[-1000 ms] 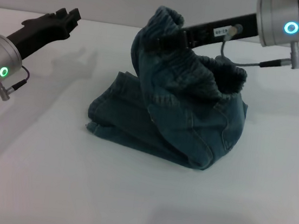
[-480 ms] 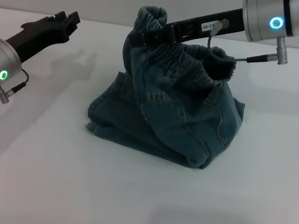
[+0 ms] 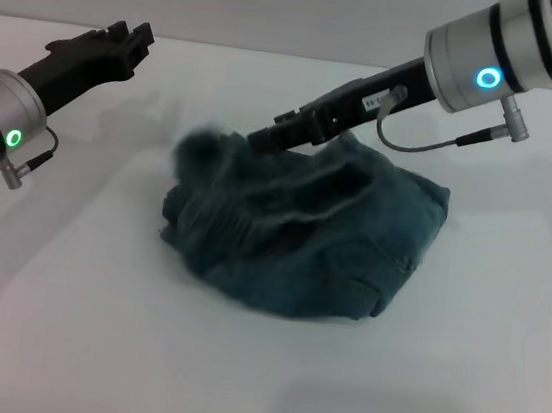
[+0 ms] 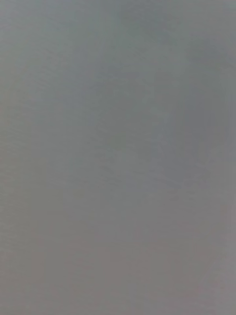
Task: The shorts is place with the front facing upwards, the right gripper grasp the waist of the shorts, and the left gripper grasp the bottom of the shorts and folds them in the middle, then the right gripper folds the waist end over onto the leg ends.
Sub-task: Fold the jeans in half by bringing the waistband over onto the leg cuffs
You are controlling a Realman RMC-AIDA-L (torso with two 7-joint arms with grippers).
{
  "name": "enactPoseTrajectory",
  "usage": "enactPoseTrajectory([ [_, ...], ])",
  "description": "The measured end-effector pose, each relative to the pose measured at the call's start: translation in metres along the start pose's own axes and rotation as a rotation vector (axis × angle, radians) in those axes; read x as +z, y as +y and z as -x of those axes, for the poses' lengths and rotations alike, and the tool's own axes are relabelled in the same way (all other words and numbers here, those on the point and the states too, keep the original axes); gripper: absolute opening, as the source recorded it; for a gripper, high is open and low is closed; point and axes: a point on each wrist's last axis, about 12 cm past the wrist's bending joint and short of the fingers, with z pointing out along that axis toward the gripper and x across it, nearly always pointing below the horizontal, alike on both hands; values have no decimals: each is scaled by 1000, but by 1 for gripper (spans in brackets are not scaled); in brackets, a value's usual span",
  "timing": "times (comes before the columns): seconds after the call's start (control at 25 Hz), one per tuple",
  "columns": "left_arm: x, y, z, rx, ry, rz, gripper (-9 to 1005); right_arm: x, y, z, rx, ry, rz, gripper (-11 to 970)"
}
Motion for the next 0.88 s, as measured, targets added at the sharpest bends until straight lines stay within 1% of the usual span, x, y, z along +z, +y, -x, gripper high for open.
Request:
enactPoseTrajectory([
  [0.12, 1, -1, -1, 2, 3, -1, 332, 3, 0, 2, -54, -5, -29, 510],
  [0.28, 4, -1, -2, 0, 12, -3, 332, 4, 0, 5, -79, -15, -40, 510],
  [0.4, 5, -1, -2, -2, 18, -2, 332, 5, 5, 3, -85, 16, -9, 510],
  [0.48, 6, 0, -2, 2, 21, 1, 332, 6, 10, 0, -87, 48, 32, 510],
  [0.64, 9, -1, -1, 18, 21, -1, 333, 4, 17, -7, -72, 97, 104, 510],
  [0.88, 12, -2, 2, 24, 18, -3, 333, 6, 15, -29, -7, 175, 132, 511],
])
